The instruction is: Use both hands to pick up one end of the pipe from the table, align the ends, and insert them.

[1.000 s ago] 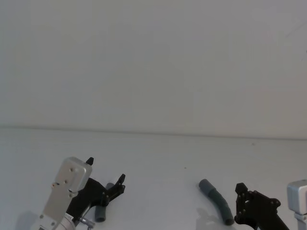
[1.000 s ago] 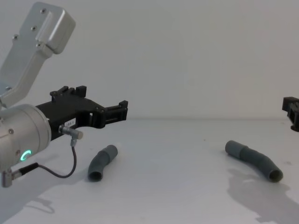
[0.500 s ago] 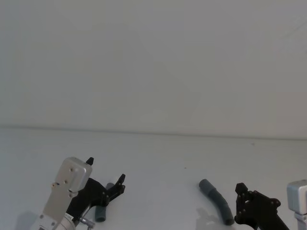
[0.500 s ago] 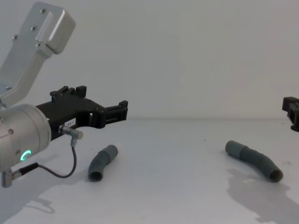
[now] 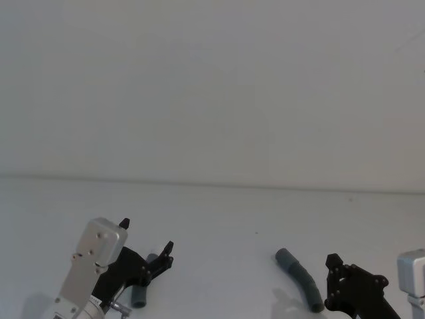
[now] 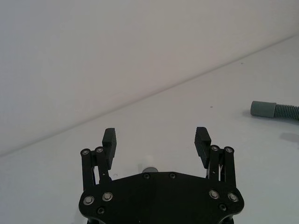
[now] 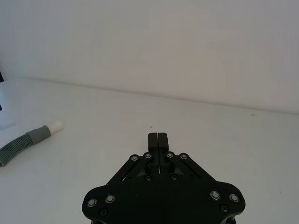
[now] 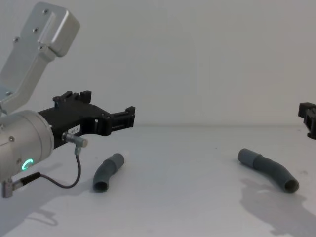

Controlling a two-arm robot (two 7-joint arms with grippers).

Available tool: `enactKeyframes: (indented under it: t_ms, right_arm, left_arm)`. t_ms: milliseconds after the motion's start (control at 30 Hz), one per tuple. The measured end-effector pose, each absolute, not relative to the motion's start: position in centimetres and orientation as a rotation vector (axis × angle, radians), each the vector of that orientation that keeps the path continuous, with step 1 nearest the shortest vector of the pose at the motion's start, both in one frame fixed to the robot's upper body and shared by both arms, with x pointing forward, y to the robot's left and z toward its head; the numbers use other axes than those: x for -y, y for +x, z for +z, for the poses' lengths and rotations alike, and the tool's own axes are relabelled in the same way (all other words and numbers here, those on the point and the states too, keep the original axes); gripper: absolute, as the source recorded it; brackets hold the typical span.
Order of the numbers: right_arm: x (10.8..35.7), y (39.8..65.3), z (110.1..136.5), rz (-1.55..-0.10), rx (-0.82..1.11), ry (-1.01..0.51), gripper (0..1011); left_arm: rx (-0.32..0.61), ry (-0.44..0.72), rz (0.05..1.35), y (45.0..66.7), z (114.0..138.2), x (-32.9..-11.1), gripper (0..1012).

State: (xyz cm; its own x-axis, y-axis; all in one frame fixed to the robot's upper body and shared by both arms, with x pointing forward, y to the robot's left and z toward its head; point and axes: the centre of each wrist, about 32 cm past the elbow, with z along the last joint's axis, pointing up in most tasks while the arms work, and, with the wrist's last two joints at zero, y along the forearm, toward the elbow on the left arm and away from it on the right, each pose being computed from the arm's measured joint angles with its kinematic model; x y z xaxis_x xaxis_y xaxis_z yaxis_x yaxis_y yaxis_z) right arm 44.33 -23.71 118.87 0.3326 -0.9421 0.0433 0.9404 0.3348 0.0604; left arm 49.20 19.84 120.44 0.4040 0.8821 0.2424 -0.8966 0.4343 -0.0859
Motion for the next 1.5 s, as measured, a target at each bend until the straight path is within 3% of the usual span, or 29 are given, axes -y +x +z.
enactKeyframes:
  t_ms: [767,1500]
  right_arm:
    - [23.7,44.3,118.9,-1.23,0.075,0.026,0]
    - [23.7,44.3,118.9,-1.23,0.075,0.026,0]
  left_arm:
    - [0.235,0.07,1.138,49.1,120.6,-19.8,1001]
    - [-0.044,0.179,1.222,49.1,122.3,-19.6,1001]
